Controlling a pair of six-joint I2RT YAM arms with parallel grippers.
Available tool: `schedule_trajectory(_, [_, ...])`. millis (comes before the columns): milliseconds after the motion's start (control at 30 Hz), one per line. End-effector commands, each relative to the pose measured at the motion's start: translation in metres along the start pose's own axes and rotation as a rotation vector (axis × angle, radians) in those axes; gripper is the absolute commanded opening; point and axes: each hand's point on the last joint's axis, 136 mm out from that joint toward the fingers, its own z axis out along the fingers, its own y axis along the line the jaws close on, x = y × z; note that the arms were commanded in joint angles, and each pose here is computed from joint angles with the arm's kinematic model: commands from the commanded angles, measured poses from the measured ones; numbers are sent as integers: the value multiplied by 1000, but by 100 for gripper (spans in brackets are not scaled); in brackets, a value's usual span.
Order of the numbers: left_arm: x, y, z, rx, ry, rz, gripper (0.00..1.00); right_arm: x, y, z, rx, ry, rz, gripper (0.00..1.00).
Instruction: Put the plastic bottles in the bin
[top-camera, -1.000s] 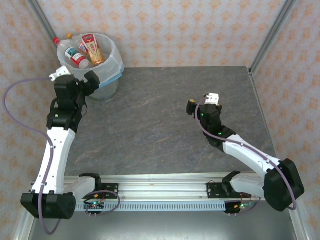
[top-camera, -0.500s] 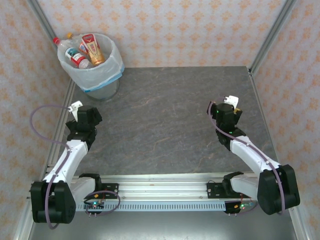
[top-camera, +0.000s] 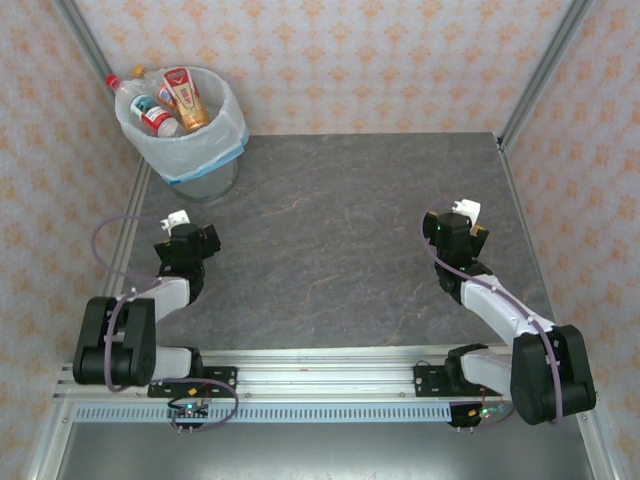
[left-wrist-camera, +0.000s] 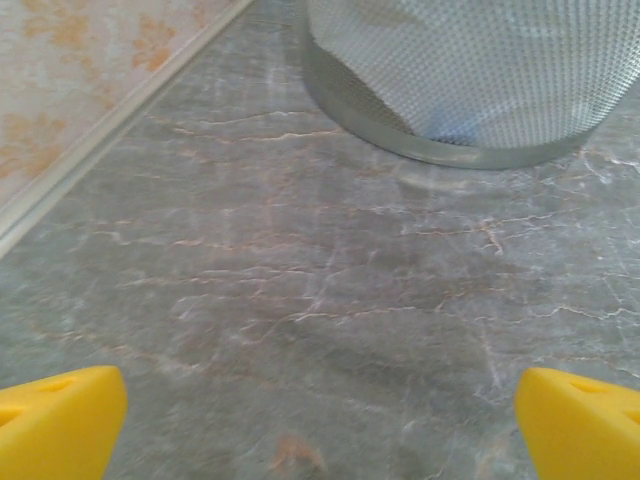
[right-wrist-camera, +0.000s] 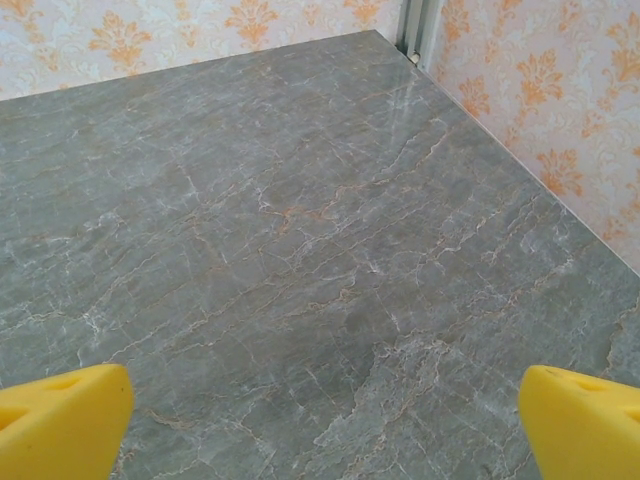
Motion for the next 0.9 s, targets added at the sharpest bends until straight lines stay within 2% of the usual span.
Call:
schedule_trajectory(0, [-37,-26,2,105,-123,21,100,4,2,5,-21,-6,-22,99])
schedule_trajectory(133, [-25,-39,-3,164,-178,66,100,5,0,10,-49,-26,5,99])
schedule_trajectory(200, [-23,-44,5,143,-197,86,100,11,-4,15,-43,-26,13,99])
schedule_trajectory(233, [-20,-47,7,131,-139,114,100,12,-7,17,-41,-32,20,99])
schedule_trajectory(300, [-24,-48,5,82,-176,136,100,13,-10,19,-42,-42,30,99])
schedule_trajectory(367, [-24,-39,4,27,-179,117,100,17,-13,22,-43,-61,57,99])
schedule_trajectory(600, [-24,-38,4,19,-176,113,100,11,-21,29,-1,-133,74,99])
schedule_trajectory(667, [-24,-38,4,20,-173,114,100,9,-17,29,-38,-191,57,99])
schedule_trajectory(867, [-24,-38,4,20,-173,113,100,30,-5,36,-110,-191,27,99])
